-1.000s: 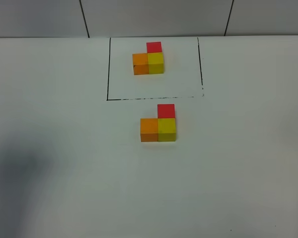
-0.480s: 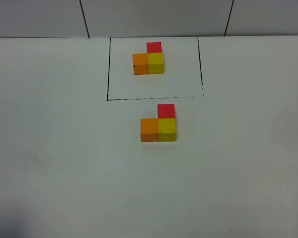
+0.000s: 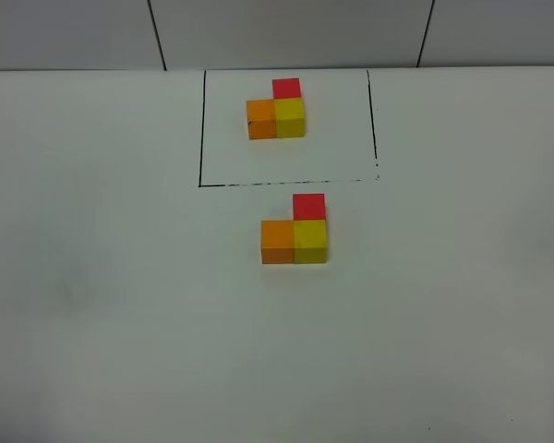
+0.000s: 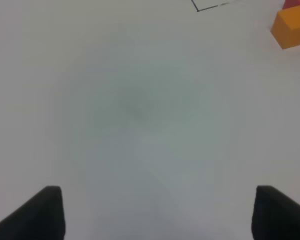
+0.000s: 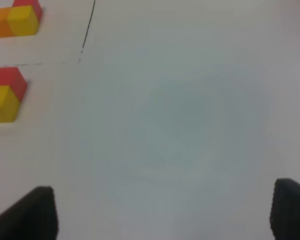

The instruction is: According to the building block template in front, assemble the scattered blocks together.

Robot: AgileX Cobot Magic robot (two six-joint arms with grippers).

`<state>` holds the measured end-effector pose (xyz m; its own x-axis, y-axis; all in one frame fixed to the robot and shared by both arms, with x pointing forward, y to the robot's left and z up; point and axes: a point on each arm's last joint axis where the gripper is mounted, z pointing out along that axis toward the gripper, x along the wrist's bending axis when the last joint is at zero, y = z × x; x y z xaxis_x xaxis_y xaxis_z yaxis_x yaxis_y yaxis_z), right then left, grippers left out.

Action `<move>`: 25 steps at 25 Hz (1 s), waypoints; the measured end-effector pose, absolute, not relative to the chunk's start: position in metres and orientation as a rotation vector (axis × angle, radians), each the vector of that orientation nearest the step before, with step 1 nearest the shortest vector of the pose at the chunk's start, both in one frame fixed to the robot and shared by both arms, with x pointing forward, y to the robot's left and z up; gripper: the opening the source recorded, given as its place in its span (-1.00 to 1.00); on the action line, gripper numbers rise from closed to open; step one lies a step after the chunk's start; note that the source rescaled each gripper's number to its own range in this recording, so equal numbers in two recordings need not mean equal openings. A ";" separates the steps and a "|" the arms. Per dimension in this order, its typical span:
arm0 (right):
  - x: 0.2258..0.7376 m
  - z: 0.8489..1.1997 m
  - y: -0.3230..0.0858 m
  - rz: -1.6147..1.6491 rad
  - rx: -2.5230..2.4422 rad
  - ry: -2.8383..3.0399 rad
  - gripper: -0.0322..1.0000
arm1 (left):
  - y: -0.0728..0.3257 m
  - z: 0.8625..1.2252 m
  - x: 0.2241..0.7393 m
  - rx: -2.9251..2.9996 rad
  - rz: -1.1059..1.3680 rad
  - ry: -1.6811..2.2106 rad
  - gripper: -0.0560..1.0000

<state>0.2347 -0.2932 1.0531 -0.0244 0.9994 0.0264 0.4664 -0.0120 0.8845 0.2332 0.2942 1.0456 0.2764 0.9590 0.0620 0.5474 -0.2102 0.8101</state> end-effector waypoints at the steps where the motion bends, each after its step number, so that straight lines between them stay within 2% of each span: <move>1: 0.235 1.053 -0.293 0.977 1.559 1.573 0.47 | 0.294 1.045 0.231 1.856 0.780 1.347 0.49; 13: 0.235 1.053 -0.293 0.979 1.563 1.570 0.47 | 0.295 1.045 0.226 1.831 0.809 1.326 0.48; 25: 0.235 1.053 -0.293 0.980 1.563 1.570 0.47 | 0.295 1.045 0.227 1.737 0.855 1.473 0.48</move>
